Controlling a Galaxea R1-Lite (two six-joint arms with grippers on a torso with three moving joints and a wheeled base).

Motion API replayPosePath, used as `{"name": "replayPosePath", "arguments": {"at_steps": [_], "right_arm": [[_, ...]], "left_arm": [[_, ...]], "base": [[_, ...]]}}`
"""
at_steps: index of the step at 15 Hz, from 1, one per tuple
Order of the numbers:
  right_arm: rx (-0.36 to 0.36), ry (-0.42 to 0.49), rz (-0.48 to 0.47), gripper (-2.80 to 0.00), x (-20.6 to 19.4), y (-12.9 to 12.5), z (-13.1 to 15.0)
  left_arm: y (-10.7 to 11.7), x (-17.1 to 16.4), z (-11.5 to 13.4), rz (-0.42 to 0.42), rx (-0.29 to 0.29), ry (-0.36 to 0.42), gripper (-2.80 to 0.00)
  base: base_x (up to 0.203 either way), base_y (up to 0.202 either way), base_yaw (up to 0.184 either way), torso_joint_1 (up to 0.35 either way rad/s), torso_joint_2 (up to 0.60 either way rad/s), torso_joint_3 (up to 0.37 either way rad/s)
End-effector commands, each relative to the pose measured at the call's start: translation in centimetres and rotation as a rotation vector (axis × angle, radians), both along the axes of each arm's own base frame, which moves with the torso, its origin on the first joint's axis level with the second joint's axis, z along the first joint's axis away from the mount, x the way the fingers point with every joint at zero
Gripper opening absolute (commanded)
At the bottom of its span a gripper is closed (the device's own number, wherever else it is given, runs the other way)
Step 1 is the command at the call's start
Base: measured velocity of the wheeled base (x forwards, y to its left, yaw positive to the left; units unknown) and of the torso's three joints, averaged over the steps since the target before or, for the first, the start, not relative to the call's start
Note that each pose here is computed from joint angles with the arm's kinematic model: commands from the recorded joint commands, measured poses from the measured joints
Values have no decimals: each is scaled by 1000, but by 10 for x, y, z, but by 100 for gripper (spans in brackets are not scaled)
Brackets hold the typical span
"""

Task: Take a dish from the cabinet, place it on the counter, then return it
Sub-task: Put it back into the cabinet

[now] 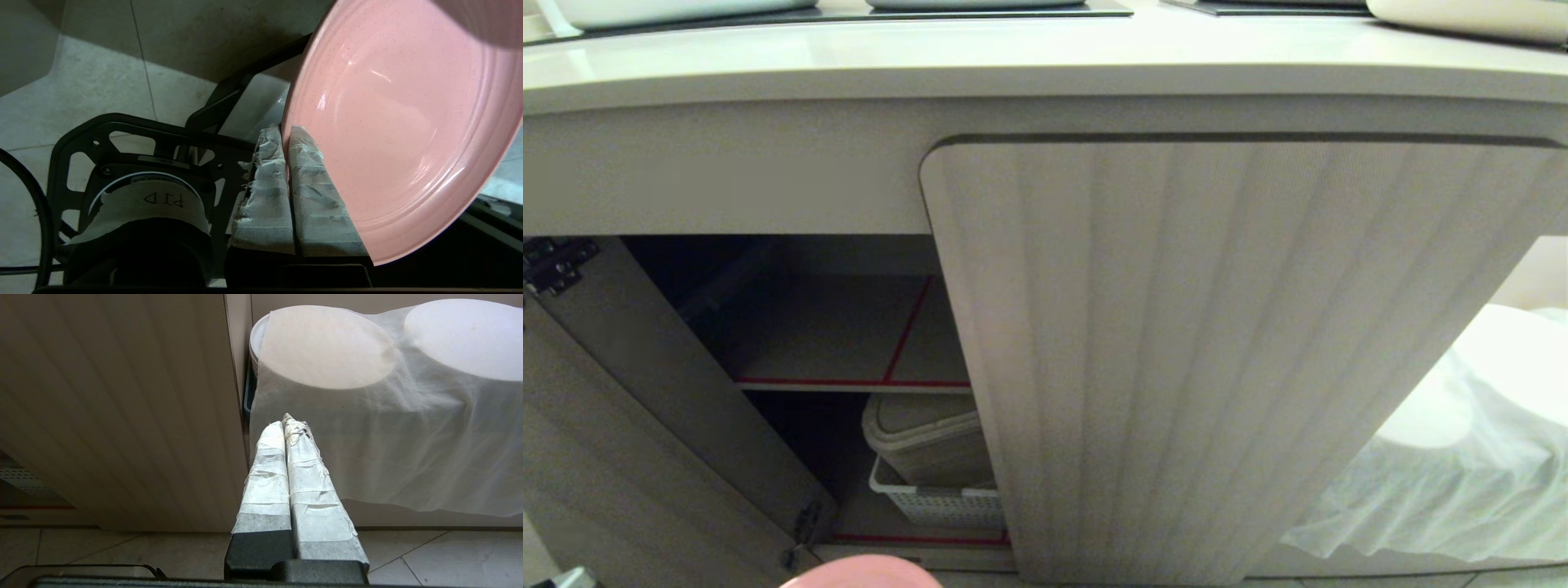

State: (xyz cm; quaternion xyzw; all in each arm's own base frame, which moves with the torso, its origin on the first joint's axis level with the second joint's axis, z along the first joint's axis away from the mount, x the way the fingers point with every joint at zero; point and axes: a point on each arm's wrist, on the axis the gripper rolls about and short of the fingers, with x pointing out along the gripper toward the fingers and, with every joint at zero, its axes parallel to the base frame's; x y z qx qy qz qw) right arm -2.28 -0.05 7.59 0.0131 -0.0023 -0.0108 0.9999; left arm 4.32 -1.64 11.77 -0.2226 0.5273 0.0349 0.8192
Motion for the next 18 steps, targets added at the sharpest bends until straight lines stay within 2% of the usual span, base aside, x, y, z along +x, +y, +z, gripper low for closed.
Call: {"name": "replayPosePath", "arguments": {"at_steps": [1, 7, 15, 18], "right_arm": [[0, 0, 0, -280, 0, 0, 0], [0, 0, 0, -280, 0, 0, 0], [0, 0, 0, -280, 0, 0, 0], [0, 0, 0, -280, 0, 0, 0]], "left_arm": [[-1, 2, 3, 28, -18, -6, -280], [0, 4, 7, 130, -36, -14, -280], [-2, 10, 20, 240, -109, -40, -280], [-3, 12, 23, 274, -119, -47, -280]], "base": [[0, 0, 0, 0, 0, 0], [0, 0, 0, 0, 0, 0], [0, 0, 0, 0, 0, 0], [0, 0, 0, 0, 0, 0]]}}
